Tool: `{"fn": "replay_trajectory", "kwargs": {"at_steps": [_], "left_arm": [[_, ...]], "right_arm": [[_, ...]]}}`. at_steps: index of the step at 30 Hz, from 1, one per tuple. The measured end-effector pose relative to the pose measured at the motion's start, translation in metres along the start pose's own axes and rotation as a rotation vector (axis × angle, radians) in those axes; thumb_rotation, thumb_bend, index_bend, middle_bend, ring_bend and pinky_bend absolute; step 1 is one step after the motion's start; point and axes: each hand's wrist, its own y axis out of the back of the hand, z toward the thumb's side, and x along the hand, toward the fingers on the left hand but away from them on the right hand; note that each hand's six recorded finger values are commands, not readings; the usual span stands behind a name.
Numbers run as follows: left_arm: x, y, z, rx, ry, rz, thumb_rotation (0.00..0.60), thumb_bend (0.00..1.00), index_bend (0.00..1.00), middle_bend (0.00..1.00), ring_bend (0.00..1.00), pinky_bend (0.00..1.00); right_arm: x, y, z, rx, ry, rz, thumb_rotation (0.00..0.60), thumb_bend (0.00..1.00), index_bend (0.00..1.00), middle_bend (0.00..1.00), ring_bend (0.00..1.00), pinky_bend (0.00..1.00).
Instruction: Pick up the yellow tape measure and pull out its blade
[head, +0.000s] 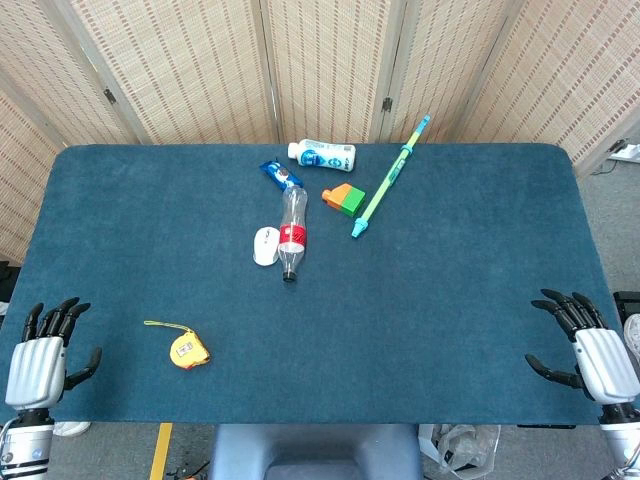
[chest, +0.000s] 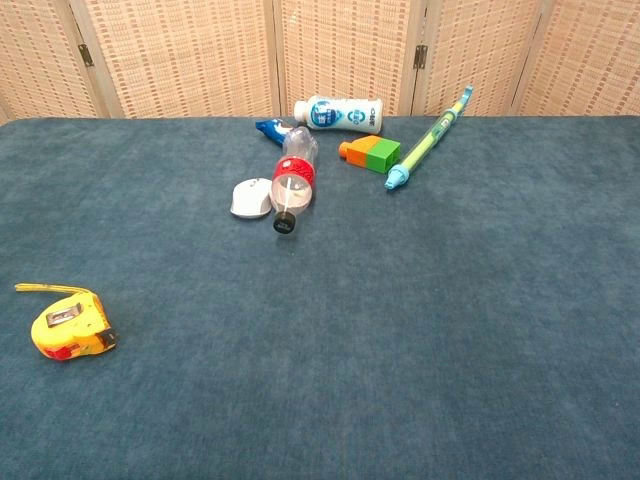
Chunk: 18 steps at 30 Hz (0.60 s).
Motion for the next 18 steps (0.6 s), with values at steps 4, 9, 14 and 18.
{"fn": "replay_trajectory", "kwargs": {"at_steps": [4, 9, 14, 18], "left_arm": [[0.0, 0.0, 0.0, 0.004, -0.004, -0.002, 0.6, 0.38, 0.22, 0.18, 0.19, 0.05], [0.001, 0.0, 0.002, 0.008, -0.017, -0.002, 0.6, 0.38, 0.22, 0.18, 0.19, 0.05], [0.005, -0.002, 0.006, 0.007, -0.044, -0.008, 0.6, 0.38, 0.22, 0.18, 0.19, 0.05], [0.011, -0.006, 0.014, 0.017, -0.093, -0.031, 0.6, 0.38, 0.22, 0.18, 0.18, 0.04]], "right_arm": [[0.001, 0.0, -0.001, 0.0, -0.003, 0.002, 0.6, 0.25, 0.21, 0.17, 0.14, 0.07], [0.001, 0.002, -0.001, 0.001, -0.001, -0.004, 0.6, 0.25, 0.21, 0.17, 0.14, 0.07], [0.001, 0.004, -0.001, 0.0, 0.0, -0.01, 0.6, 0.24, 0.21, 0.17, 0.14, 0.07], [0.0, 0.006, 0.0, 0.002, 0.007, -0.013, 0.6, 0.25, 0.21, 0.17, 0.14, 0.07]]}}
